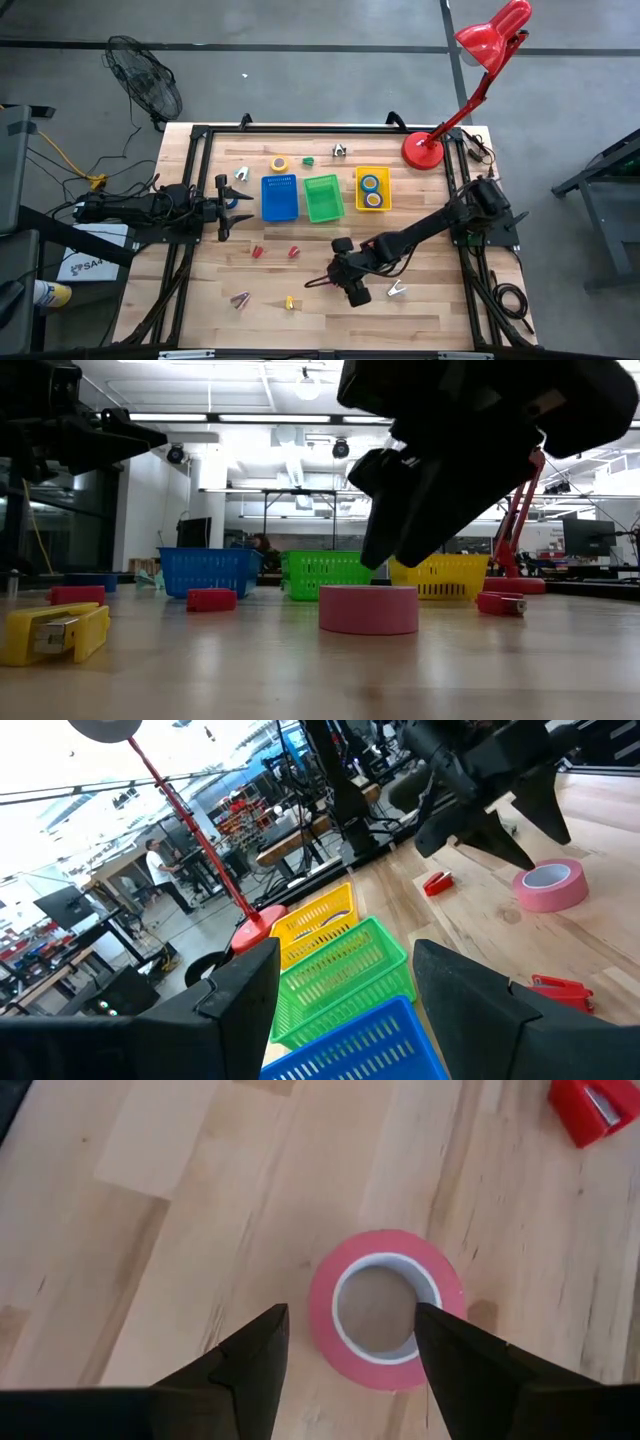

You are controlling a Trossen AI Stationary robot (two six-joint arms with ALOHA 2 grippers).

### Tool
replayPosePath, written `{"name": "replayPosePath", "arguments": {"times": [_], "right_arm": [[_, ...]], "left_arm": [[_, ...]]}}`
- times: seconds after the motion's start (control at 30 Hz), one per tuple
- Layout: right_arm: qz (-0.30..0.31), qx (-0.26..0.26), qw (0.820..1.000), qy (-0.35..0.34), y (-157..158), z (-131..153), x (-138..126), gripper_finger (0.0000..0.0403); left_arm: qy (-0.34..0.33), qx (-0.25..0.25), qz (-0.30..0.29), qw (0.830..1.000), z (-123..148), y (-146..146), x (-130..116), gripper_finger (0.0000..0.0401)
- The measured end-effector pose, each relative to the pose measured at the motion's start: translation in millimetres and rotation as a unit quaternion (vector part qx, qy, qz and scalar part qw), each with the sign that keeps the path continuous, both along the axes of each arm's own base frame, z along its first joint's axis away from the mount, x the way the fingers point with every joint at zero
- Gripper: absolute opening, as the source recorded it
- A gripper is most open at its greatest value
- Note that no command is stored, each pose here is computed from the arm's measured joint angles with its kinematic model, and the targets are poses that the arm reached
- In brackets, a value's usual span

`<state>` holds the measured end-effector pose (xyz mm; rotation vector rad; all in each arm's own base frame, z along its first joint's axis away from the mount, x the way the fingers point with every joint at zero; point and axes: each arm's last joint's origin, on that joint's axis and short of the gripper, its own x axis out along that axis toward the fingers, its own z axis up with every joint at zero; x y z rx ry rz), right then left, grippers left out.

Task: Pick and place Stapler, Stapler remover, tape
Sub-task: Put the pink tape into the yellow bin

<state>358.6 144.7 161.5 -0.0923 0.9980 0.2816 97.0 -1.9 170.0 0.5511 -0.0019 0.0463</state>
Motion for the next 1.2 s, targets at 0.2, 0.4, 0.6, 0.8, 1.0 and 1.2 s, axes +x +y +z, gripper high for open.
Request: {"name": "replayPosePath", "arguments": {"times": [0.2, 0.4, 0.6, 0.8, 1.0, 1.2], "right_arm": [[0.003, 0.002, 1.000, 0.009, 6.3, -6.9, -1.2, 0.0191], [0.013, 0.005, 1.000, 0.017, 10.1, -11.0, -2.0, 0.0177], [0.013, -0.006, 1.000, 0.016, 9.6, -13.3, -1.6, 0.0164], [0.029, -0.018, 0.999, 0.015, 10.2, -18.2, -0.3, 0.0151], [0.042, -0.026, 0.999, 0.016, 10.1, -19.7, -0.5, 0.0134], [0.051, -0.035, 0.998, 0.016, 11.1, -24.2, 0.6, 0.0118]], "left_arm": [[0.000, 0.000, 0.000, 1.000, 0.0, 0.0, 0.0, 0.0227], [0.000, 0.000, 0.000, 1.000, 0.1, 0.0, 0.0, 0.0227], [0.000, 0.000, 0.000, 1.000, 0.0, 0.0, 0.0, 0.0227], [0.000, 0.000, 0.000, 1.000, 0.1, 0.0, 0.0, 0.0227], [0.000, 0.000, 0.000, 1.000, 0.0, 0.0, 0.0, 0.0227], [0.000, 0.000, 0.000, 1.000, 0.0, 0.0, 0.0, 0.0227]]}}
